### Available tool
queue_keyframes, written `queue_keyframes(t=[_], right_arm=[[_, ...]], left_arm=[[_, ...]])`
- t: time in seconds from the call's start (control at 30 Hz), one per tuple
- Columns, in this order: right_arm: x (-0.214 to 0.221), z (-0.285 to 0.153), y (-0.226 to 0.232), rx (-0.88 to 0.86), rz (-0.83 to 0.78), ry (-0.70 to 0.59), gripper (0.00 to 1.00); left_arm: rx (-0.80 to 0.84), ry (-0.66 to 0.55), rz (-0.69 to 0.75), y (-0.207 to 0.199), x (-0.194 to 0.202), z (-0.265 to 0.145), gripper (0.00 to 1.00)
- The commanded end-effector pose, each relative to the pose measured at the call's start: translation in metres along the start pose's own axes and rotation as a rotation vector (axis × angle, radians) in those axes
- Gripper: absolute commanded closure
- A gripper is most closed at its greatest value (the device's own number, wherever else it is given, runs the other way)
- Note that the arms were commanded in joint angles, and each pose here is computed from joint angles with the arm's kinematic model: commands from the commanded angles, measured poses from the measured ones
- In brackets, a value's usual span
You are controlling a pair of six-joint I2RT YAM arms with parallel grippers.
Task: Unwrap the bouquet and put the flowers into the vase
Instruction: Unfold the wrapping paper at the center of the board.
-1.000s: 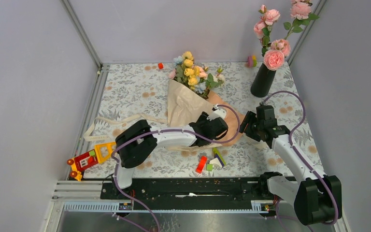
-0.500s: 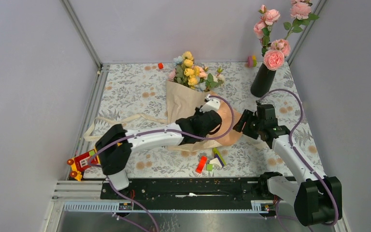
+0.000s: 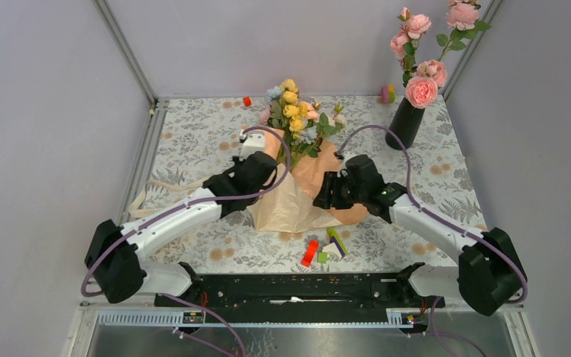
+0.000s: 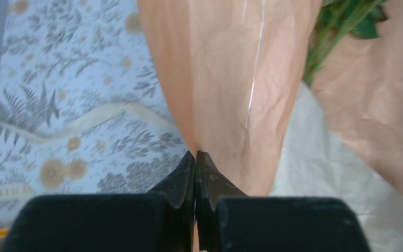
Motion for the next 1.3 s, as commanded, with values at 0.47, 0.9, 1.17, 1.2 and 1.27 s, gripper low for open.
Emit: queue_keyframes(t=[0.47, 0.9, 1.17, 1.2, 1.27], right_arm=[[0.039, 0.058, 0.020, 0.034, 0.063, 0.154, 0.56], [0.054, 0.075, -0.011, 0.135, 0.063, 0.174, 0.56], [0.054, 0.079, -0.027, 0.213, 0.064, 0.154, 0.56], [0.054, 0.079, -0.028, 0.222, 0.063, 0.154, 0.56], [0.054, 0.079, -0.030, 0.234, 0.067, 0.147, 0.56]], left_arm=[[-0.225, 0.125, -0.372, 0.113, 0.075, -0.028, 0.79], [0.159, -0.075, -0.329, 0.086, -0.032, -0.055, 0.11], [0.822, 0.091, -0.427, -0.039, -0.006, -0.060, 0.10], [0.842, 0.134, -0.435, -0.047, 0.005, -0.058, 0.10], [0.836, 0.223, -0.442, -0.057, 0.028, -0.049, 0.10]])
Point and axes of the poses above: each gripper's point midway between its finger pads, its own z axis out along the fingers, its own y axis along the line the jaws close on, x = y × z, the point moved 3 cm from there along -z, back along the fingers, and after that the axes turned 9 degrees about z, right-handed, at the moved point
